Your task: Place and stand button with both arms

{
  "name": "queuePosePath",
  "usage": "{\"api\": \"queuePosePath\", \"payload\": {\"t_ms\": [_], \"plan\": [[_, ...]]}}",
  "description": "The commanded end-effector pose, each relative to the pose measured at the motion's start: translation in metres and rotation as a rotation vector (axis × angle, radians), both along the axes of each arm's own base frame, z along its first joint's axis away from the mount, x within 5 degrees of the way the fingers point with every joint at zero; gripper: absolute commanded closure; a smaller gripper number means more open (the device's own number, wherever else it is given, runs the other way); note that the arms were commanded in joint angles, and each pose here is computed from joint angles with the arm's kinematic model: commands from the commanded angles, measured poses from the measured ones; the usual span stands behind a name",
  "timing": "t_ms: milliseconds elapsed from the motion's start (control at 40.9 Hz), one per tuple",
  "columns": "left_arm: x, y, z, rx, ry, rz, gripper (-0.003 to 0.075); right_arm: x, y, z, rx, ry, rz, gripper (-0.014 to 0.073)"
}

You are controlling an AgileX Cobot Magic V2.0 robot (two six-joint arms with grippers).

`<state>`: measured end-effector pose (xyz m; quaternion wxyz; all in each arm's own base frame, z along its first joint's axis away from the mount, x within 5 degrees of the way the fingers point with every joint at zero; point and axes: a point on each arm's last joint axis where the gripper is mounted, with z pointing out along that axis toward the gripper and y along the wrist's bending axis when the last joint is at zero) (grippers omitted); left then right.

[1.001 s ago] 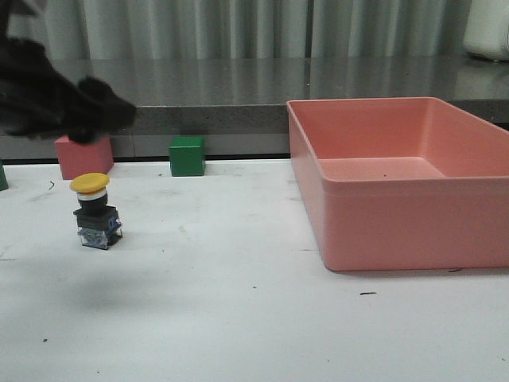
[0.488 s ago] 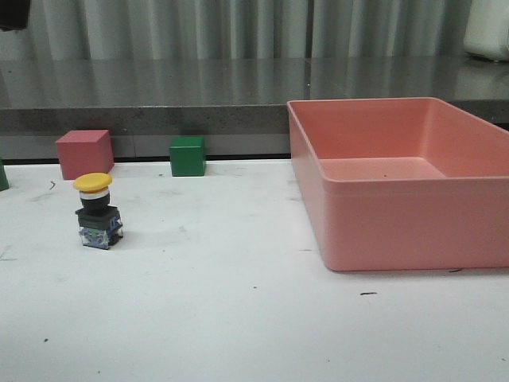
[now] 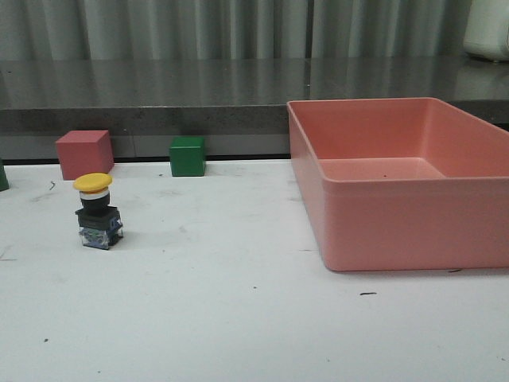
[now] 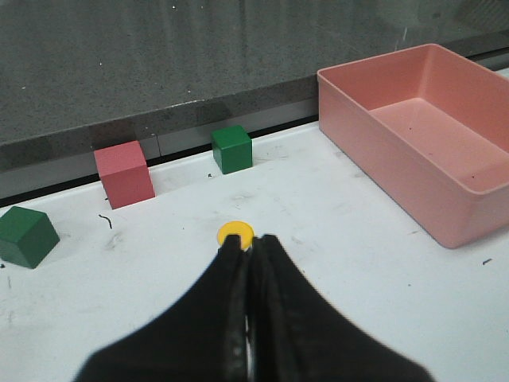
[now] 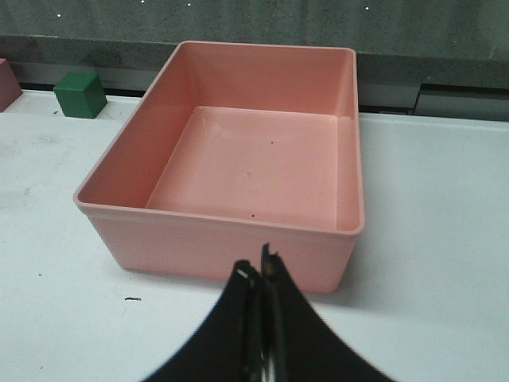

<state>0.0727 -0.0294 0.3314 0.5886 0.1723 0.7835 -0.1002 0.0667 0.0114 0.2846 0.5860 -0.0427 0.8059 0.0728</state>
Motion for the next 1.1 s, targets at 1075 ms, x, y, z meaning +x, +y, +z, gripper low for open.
{"api": "queuePosePath", "payload": {"t_ms": [1075], "plan": [[-0.067, 0.026, 0.009, -0.171, -0.285, -0.012, 0.0740, 0.002, 0.000, 0.014, -0.006, -0.097, -0.002, 0.0664]]}}
